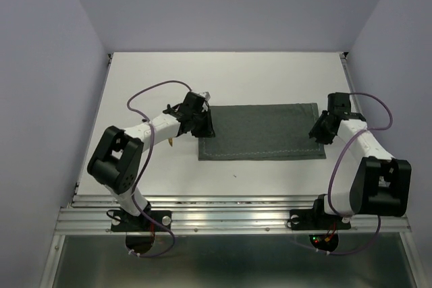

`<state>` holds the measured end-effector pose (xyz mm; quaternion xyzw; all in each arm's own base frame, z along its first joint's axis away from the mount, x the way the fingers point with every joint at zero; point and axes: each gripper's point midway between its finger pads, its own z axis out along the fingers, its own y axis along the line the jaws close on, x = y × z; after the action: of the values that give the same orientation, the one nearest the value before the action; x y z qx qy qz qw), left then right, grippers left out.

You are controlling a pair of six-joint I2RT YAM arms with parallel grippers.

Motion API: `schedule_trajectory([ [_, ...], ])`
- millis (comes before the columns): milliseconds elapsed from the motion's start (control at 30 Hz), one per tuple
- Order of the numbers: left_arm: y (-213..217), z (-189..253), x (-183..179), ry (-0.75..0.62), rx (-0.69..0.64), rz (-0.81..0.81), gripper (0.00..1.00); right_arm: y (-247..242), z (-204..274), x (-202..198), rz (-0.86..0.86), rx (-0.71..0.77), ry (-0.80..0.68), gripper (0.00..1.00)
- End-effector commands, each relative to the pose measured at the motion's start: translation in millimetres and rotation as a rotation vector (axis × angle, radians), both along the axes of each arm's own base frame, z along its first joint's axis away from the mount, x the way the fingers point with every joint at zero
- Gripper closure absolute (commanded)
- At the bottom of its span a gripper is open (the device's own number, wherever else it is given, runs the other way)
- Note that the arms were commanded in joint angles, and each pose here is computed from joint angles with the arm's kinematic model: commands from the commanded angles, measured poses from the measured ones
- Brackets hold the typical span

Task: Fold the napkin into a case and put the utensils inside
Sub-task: Smooth out the rectangle-folded napkin at the center of the board.

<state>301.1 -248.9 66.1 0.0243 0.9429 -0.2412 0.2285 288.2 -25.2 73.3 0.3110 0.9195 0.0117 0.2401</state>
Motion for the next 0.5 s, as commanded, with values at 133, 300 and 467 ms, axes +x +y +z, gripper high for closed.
schedule_trajectory([
  [133,-4,-24,21,0.000,0.063,0.014,0.73,0,-23,24,0.022,0.027,0.036,0.65],
  [300,22,-45,14,0.042,0.172,0.080,0.72,10,-42,24,0.041,0.068,0.085,0.62],
  [467,51,-53,8,0.052,0.232,0.149,0.70,28,-55,14,0.079,0.104,0.127,0.57],
])
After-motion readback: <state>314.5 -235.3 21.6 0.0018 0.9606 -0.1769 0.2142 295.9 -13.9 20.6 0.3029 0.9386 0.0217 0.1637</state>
